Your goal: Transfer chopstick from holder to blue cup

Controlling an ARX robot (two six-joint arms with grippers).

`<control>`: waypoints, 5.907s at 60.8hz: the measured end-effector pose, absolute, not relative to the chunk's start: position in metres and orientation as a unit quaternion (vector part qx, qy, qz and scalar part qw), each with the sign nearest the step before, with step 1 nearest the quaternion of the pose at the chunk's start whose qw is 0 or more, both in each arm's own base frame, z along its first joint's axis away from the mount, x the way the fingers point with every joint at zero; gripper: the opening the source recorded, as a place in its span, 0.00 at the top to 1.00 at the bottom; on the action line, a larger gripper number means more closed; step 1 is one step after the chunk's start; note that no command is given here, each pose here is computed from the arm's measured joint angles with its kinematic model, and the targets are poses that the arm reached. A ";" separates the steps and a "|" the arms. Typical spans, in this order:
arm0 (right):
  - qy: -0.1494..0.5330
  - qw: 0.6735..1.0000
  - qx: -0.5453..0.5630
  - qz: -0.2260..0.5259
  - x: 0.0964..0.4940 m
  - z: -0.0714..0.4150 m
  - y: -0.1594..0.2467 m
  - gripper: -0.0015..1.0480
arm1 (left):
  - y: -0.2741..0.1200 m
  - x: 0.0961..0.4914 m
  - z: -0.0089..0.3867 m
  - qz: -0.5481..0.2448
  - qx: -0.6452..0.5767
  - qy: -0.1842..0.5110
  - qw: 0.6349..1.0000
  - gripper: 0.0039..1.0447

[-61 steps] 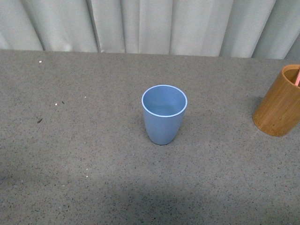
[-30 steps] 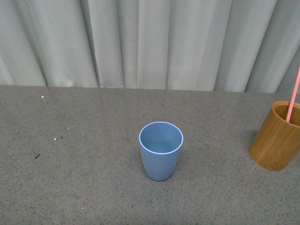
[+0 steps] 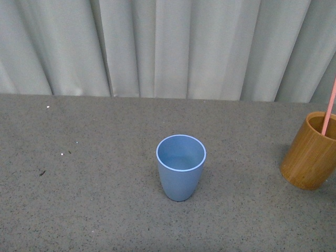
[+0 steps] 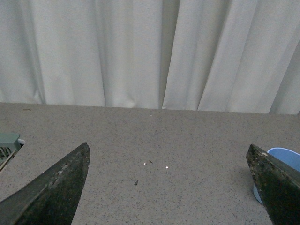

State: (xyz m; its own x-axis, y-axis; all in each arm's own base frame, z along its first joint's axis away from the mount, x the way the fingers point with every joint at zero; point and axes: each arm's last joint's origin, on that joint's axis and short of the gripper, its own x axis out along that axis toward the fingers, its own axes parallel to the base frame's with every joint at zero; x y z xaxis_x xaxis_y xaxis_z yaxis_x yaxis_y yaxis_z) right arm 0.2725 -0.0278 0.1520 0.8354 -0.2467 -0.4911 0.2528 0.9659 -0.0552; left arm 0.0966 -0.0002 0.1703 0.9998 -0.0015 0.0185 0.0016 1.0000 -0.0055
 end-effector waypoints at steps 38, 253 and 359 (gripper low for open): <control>0.244 0.964 0.000 -0.106 0.350 0.162 -0.024 0.09 | 0.000 0.097 0.170 -0.001 -0.003 -0.009 1.000 0.06; 0.022 0.980 0.163 0.114 0.288 0.184 0.143 0.99 | 0.000 0.097 0.170 -0.001 -0.003 -0.009 1.000 0.06; 0.055 0.982 0.148 0.107 0.334 0.172 0.175 0.95 | 0.000 0.097 0.170 -0.001 -0.003 -0.009 1.000 0.06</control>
State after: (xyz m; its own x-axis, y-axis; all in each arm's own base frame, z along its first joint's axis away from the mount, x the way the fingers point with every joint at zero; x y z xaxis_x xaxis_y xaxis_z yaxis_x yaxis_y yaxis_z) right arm 0.3342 0.1753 0.1723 0.9710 0.2261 -0.0772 -0.1932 0.9332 0.3030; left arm 0.0966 -0.0002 0.1703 0.9998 -0.0019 0.0177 0.0020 1.0000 -0.0052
